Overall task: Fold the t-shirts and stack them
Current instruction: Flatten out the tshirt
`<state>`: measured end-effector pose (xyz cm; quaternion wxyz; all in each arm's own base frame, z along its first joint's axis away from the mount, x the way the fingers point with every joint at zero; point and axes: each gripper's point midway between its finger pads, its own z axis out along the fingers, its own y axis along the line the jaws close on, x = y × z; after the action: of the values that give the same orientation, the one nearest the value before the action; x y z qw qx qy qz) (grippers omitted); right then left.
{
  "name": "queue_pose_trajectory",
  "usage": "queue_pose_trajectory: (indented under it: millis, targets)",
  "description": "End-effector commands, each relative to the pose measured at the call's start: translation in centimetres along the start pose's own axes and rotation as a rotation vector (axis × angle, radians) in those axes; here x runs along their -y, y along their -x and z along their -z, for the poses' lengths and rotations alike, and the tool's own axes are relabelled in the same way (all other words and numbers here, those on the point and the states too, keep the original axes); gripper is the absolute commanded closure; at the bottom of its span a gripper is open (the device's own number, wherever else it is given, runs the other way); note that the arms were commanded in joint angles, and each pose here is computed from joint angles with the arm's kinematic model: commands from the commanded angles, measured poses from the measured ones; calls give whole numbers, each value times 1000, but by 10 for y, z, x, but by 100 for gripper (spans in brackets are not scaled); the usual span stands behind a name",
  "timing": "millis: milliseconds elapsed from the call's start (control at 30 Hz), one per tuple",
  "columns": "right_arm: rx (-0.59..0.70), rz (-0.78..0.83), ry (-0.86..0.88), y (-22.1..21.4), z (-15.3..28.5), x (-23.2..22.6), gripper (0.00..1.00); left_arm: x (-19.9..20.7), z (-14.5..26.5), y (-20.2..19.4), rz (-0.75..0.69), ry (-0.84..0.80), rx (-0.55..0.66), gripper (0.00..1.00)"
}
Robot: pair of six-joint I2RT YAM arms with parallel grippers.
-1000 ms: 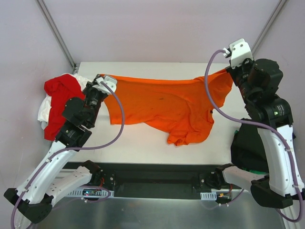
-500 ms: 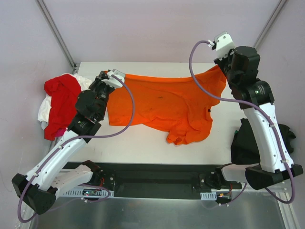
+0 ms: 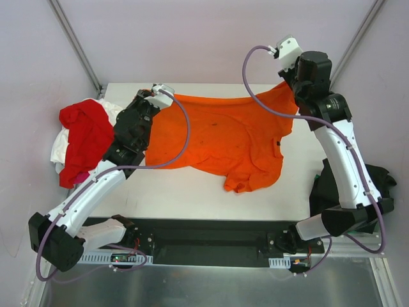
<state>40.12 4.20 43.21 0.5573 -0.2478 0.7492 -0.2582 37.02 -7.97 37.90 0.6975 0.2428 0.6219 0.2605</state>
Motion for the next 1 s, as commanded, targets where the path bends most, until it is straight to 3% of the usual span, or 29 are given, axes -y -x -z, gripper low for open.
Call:
queue_pose_trajectory:
  millis: [0, 633, 967]
  targets:
    - [33, -23, -74, 14, -5, 18, 99, -22, -10, 14, 27, 82, 26, 100]
    - [-176, 114, 49, -39, -100, -69, 99, 97, -96, -66, -186, -71, -209, 100]
    - [-267, 182, 75, -71, -147, -104, 99, 121, -140, -96, -323, -52, -310, 100]
